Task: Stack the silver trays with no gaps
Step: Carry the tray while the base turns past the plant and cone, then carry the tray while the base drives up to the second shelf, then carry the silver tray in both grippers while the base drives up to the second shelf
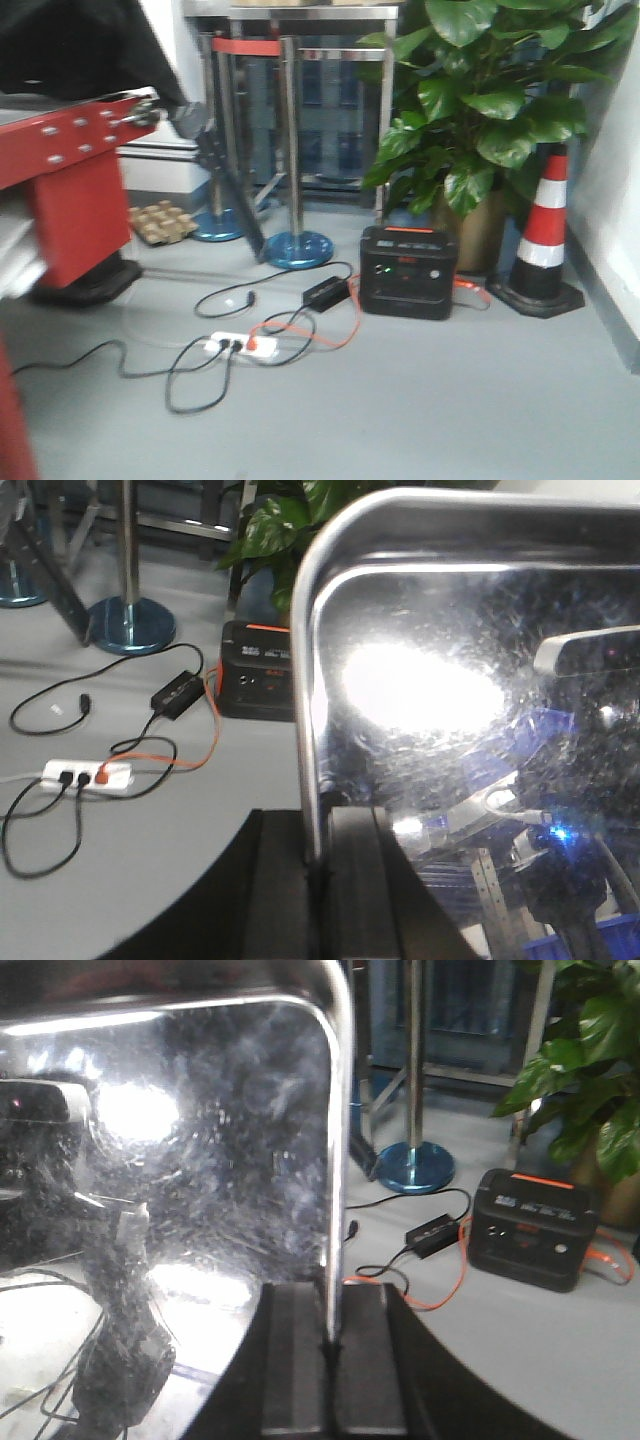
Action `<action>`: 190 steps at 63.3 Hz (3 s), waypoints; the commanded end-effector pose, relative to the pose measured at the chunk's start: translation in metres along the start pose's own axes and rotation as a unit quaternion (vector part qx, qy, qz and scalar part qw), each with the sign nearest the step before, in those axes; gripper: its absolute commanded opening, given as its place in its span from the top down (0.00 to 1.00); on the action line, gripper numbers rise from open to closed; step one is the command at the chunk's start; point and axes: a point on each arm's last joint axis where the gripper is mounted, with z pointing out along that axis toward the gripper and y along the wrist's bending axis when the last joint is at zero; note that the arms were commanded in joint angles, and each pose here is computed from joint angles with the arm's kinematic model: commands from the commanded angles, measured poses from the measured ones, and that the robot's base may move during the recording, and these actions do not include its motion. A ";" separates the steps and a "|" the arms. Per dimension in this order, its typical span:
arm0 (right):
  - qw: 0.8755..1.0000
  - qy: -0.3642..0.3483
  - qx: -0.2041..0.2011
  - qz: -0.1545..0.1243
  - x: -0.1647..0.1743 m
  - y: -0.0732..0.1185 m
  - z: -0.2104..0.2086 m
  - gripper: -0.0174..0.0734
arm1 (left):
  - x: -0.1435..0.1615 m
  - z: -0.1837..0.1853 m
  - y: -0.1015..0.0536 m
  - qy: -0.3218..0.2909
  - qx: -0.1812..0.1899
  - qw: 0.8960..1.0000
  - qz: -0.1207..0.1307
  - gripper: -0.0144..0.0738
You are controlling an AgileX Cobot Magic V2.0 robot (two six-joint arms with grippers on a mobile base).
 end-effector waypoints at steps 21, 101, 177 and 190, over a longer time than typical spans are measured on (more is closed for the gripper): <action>0.999 -0.042 -0.027 -0.007 -0.010 0.005 -0.004 0.89 | -0.007 -0.007 -0.005 -0.026 0.014 1.000 -0.008 0.85; 0.999 -0.044 -0.029 -0.007 -0.011 0.006 -0.004 0.89 | -0.007 -0.007 -0.005 -0.026 0.014 1.000 -0.008 0.85; 0.999 -0.044 -0.029 -0.007 -0.011 0.006 -0.004 0.89 | -0.007 -0.007 -0.005 -0.026 0.014 1.000 -0.008 0.85; 0.999 -0.044 -0.029 -0.007 -0.011 0.006 -0.004 0.89 | -0.007 -0.007 -0.005 -0.026 0.014 1.000 -0.008 0.85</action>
